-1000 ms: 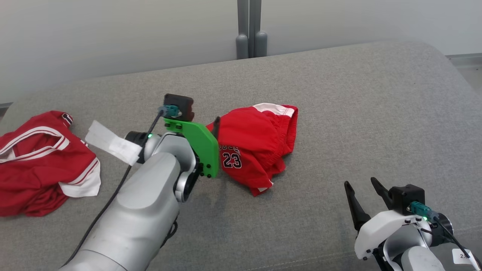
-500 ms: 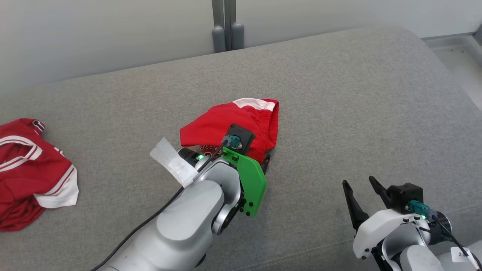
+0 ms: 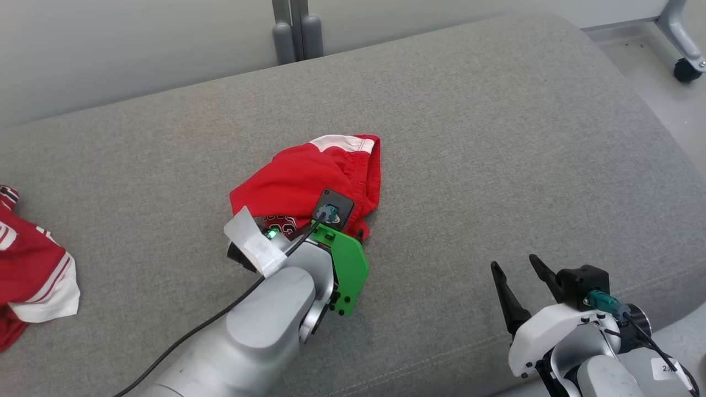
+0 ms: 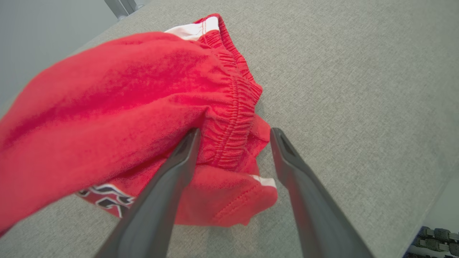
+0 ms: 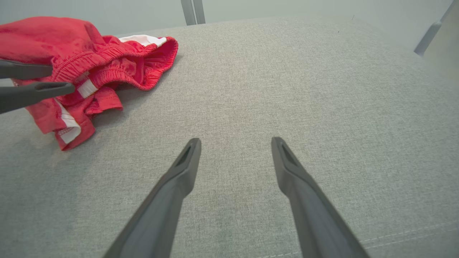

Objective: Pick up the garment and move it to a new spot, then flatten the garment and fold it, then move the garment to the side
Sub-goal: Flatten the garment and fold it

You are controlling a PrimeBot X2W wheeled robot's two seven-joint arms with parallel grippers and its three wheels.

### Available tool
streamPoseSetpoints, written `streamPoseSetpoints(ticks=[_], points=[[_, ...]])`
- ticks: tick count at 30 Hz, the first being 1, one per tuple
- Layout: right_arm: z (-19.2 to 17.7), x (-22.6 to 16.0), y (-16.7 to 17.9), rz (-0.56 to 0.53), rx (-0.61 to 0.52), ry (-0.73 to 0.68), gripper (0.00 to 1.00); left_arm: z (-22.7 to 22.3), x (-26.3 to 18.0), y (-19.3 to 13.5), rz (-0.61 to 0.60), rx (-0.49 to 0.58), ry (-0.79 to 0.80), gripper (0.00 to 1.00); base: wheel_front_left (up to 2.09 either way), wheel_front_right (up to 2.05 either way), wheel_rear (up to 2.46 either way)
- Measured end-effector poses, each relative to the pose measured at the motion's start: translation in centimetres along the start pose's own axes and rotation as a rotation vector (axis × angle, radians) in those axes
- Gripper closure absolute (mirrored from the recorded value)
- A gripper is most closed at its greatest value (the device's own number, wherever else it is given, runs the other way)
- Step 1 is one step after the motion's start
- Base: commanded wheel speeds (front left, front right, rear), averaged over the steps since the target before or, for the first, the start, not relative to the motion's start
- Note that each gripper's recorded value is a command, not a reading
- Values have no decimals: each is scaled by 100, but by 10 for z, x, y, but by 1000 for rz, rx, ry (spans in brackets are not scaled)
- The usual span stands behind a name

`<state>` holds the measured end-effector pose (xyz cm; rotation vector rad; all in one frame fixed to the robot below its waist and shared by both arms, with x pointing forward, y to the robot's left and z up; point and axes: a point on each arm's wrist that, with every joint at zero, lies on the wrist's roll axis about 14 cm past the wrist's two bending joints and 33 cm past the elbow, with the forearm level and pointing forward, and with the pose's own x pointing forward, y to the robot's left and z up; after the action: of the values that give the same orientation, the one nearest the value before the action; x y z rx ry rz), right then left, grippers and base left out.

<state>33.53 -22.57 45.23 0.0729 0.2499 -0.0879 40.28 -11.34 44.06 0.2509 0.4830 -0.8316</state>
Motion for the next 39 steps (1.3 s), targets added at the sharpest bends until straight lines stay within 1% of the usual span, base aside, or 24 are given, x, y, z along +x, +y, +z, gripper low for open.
streamPoseSetpoints(ticks=[1,2,3,4,5,6,11,15,17,22,24,26,28,34,39], points=[[0,0,0,-2,0,-1,0,-3,2,3,7,2,10,0,0,0,0],[-1,0,-1,-4,1,1,0,-4,4,6,16,3,18,4,0,0,0],[-1,0,-2,-8,2,2,0,-6,6,7,22,6,24,25,0,0,0],[-1,-1,-4,-12,2,3,0,-7,8,10,27,7,31,55,0,0,0],[-2,-1,-5,-17,2,5,0,-7,10,12,30,9,32,76,0,0,0],[-3,-1,-6,-20,3,8,0,-8,11,14,34,8,36,100,0,0,0],[-7,-1,-10,-32,6,20,0,-13,15,20,38,-38,47,100,0,0,0],[-7,-1,-7,-23,7,18,0,5,12,20,17,-127,-29,100,0,0,0],[-6,0,-5,-15,7,14,0,27,9,21,6,-186,-96,100,0,0,0],[-3,1,2,7,8,6,0,107,-6,35,2,-312,-330,100,0,0,0],[-3,0,3,9,9,4,0,130,-13,40,6,-307,-397,100,0,0,0],[-2,0,4,12,8,3,0,155,-21,42,-8,-340,-467,100,0,0,0],[-2,-1,4,12,9,1,0,175,-28,40,-22,-335,-522,100,0,0,0],[-3,-5,5,15,14,-1,0,229,-49,32,-85,-374,-674,100,0,0,0],[-6,-8,3,7,20,3,0,270,-71,25,-177,-494,-831,100,0,0,0]])
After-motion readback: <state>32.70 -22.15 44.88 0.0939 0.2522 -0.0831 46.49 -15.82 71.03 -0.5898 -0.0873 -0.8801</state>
